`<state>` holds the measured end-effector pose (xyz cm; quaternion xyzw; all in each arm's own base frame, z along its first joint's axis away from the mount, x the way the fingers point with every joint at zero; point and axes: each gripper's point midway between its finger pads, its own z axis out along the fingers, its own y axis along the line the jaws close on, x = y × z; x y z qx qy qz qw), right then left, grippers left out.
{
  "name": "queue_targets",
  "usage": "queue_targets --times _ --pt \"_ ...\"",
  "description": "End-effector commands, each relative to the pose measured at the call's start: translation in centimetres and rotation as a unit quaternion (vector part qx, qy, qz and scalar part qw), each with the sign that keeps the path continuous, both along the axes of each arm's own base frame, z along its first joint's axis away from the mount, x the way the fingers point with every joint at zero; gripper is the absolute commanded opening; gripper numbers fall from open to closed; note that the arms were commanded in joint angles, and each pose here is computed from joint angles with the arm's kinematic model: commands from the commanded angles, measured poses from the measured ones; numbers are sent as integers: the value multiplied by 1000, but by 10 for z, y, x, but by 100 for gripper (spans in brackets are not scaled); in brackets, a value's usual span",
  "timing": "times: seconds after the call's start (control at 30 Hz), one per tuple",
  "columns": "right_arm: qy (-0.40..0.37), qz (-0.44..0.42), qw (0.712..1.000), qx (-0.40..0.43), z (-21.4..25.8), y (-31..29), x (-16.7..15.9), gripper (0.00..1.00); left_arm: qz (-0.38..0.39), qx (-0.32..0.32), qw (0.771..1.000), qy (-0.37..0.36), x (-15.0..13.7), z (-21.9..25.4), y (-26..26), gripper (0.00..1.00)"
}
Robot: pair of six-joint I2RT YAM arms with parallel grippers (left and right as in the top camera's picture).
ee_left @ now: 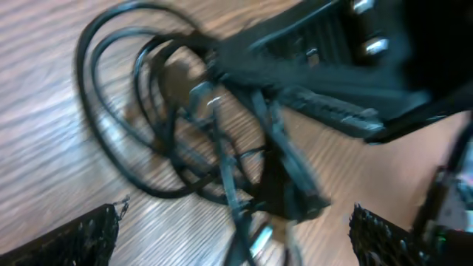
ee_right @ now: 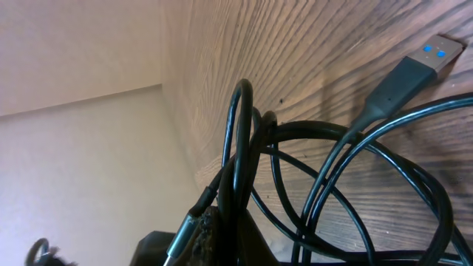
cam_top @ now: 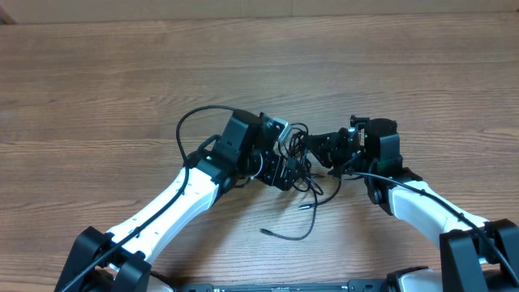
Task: Untangle cables
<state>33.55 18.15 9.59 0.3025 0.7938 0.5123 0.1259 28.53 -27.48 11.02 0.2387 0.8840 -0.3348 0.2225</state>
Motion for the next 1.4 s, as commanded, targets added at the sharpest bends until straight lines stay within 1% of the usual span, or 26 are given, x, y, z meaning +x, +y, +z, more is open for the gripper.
queue_targets --times 0.0,0.1,0.2,0.3,0.5,0.63,0.77,0.8,0.97,1.07,1.23,1.37 --pt "-14 -5 1000 -7 4 -1 5 4 -27 -45 999 13 -8 12 -15 100" --pt "-9 -8 1000 -10 2 -2 5 4 -22 -60 998 14 -6 17 -19 99" --pt "-6 -5 1000 -4 3 0 4 4 -20 -59 998 9 -4 18 -19 100" --pt "-12 3 1000 2 6 2 3 4 -2 -40 999 2 1 13 -14 99" --pt "-35 19 999 17 18 7 4 4 37 24 999 -11 7 -4 -2 100" --pt "-36 19 999 17 18 7 4 4 52 44 997 -23 8 -8 -2 100" --pt "-36 19 999 18 18 7 4 4 85 75 993 -40 11 -12 1 99" --pt "-36 20 999 19 18 8 4 4 98 90 990 -50 13 -13 4 100" --pt "-28 26 999 29 20 10 1 4 149 114 981 -59 22 -16 16 99" --pt "-31 34 998 36 23 13 0 4 174 143 971 -74 29 -18 29 99" --pt "-39 41 997 43 28 15 0 4 222 221 945 -94 34 -25 65 100" --pt "-41 41 997 44 29 15 0 4 244 271 925 -104 34 -29 87 99"
